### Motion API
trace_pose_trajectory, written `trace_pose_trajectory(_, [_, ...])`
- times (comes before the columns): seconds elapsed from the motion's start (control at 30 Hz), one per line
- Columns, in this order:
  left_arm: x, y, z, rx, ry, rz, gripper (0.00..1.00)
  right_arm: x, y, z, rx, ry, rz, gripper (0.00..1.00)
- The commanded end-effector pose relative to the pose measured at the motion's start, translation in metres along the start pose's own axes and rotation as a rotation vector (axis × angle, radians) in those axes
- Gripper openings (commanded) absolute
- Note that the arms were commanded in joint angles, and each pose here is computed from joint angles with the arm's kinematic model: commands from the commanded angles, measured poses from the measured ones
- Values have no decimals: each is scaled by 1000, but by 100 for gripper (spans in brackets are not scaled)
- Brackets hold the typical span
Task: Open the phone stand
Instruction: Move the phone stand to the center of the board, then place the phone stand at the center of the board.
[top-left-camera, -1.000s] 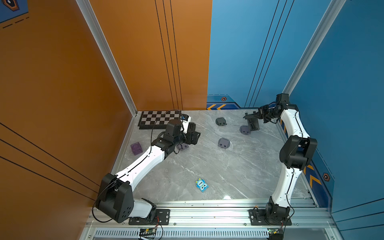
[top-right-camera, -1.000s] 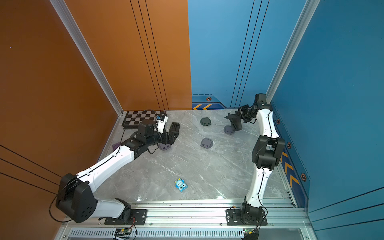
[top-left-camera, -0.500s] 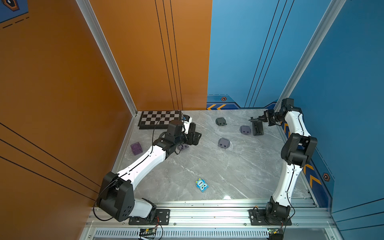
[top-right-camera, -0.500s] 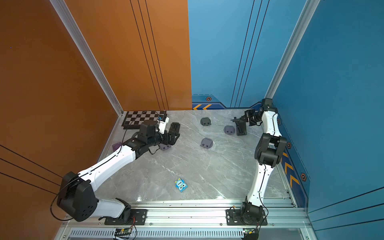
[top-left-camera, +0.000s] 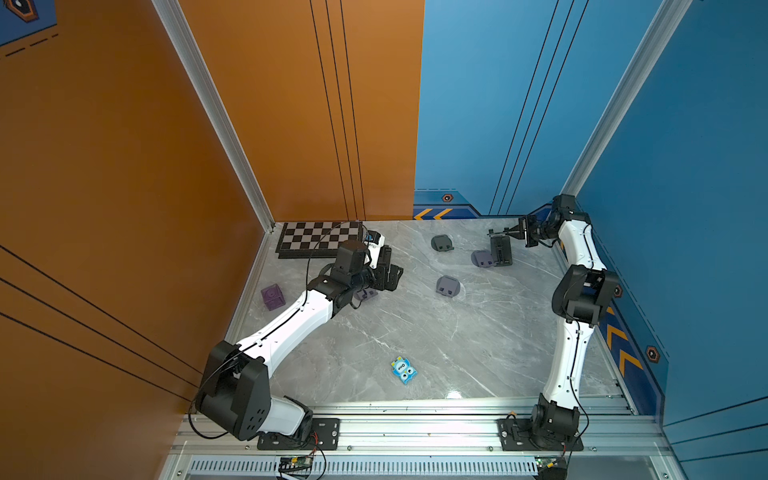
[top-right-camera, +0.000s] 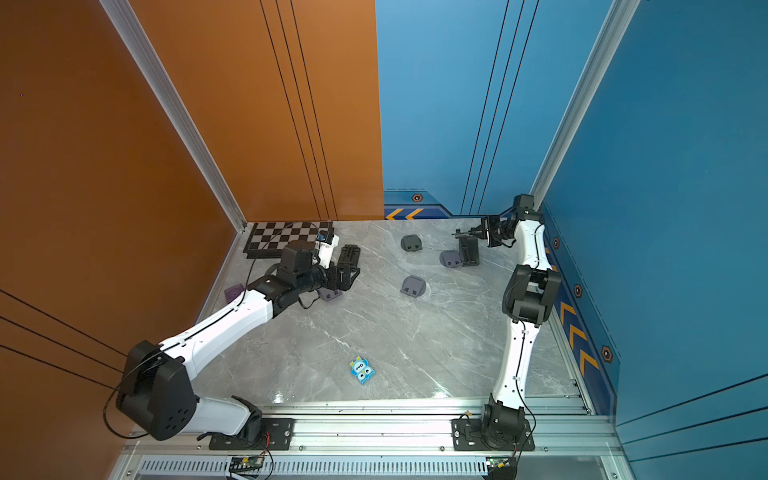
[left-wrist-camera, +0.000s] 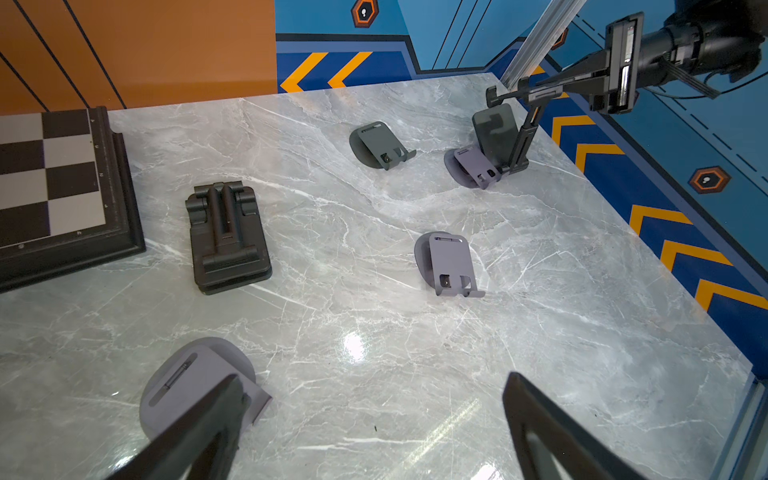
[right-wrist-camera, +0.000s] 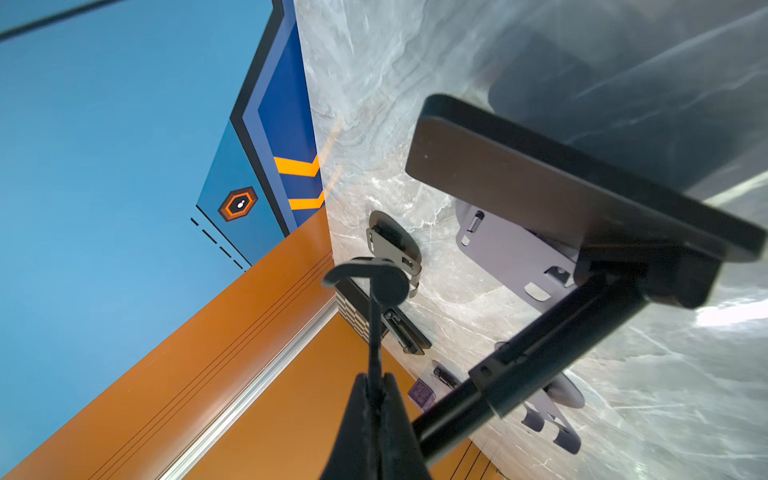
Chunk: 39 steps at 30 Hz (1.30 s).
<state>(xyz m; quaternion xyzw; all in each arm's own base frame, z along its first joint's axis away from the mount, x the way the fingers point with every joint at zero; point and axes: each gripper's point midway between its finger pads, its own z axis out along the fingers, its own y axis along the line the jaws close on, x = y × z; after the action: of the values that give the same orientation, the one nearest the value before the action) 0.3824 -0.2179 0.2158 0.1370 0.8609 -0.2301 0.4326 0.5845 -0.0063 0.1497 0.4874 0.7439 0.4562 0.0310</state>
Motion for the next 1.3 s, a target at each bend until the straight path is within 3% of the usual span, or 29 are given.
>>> trace_pose_trajectory(0.0, [5,-2,4,0,24,-1,98,13,-5,31,25,71,40,0])
trace_pose_trajectory(0.13, [7,0,5,-5,30,-2,98,19,3,43,19,82,43,0])
trace_pose_trajectory(0.33, [10,1,3,-6,31,-4,98,1,4,23,10,17,73,0])
trace_pose_trajectory(0.87, [12,5,7,-14,38,-7,98,-21,-23,24,24,51,278,0])
trace_pose_trajectory(1.27, [12,9,3,-20,35,-11,98,-39,-12,8,-6,-25,242,63])
